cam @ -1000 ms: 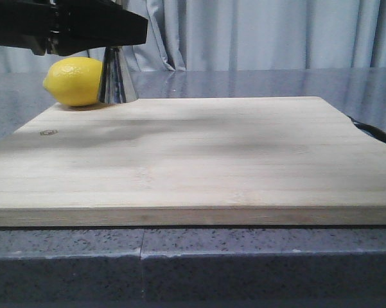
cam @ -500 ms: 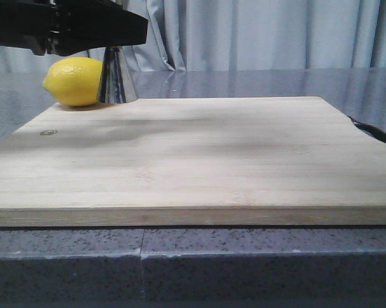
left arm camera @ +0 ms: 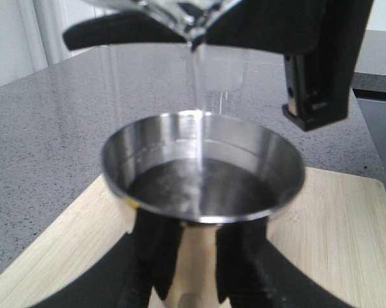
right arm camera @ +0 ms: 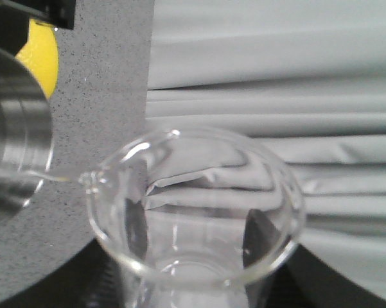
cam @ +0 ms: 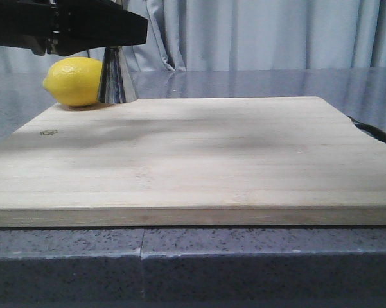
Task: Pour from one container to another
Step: 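Tilt the beaker with the right gripper, pouring liquid into the jigger, then tilt the beaker upright and move it back toward its spot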
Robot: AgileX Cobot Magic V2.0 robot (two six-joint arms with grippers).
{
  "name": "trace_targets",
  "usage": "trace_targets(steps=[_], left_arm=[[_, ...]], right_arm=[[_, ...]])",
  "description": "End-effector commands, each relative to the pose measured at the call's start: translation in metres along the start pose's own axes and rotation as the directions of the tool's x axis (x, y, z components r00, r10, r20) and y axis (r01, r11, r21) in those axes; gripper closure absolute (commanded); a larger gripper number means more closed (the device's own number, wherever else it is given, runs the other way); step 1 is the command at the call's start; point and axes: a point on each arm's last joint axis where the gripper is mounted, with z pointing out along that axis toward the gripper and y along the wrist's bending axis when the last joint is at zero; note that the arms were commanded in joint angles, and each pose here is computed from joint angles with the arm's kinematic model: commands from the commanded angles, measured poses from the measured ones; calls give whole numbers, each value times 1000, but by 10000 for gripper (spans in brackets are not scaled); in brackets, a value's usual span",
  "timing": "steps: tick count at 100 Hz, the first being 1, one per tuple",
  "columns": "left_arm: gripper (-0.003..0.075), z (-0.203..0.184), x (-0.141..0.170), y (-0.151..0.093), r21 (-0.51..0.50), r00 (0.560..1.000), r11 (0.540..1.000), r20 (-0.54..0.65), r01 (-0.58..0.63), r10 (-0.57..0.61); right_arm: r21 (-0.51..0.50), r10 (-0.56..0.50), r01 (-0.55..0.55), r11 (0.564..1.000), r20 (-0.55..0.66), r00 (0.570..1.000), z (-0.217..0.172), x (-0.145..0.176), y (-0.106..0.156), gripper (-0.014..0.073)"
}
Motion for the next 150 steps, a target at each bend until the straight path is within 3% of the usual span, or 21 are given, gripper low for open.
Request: trace_targets(steps=[1, 15, 31, 50, 71, 85, 132, 150], left_arm=[[502, -3, -31, -7, 33, 988, 999, 154, -30, 25], [502, -3, -31, -7, 33, 988, 999, 154, -30, 25], [502, -3, -31, -7, 33, 988, 999, 154, -30, 25], [502, -3, -31, -7, 33, 988, 999, 154, -30, 25], [502, -3, -31, -7, 33, 988, 999, 154, -30, 25], [502, -3, -31, -7, 33, 988, 999, 154, -30, 25], [502, -3, -31, -7, 33, 988, 999, 154, -30, 25], [502, -3, -31, -7, 33, 988, 999, 154, -30, 25]], right_arm=[[61, 167, -165, 984, -21, 986, -13, 4, -23, 316], [52, 387, -386, 921, -20, 922, -13, 5, -21, 316], [58, 558, -556, 829, -9, 830, -14, 6, -22, 316], [143, 765, -757, 638, -11, 643, -30, 29, -38, 316], [171, 873, -860, 481, -5, 488, -53, 71, -27, 316], [97, 924, -921, 378, 25, 382, -62, 98, -8, 316], [-271, 974, -936, 224, 90, 207, -65, 172, 58, 316], [-322, 969, -914, 247, 88, 231, -53, 185, 76, 316]])
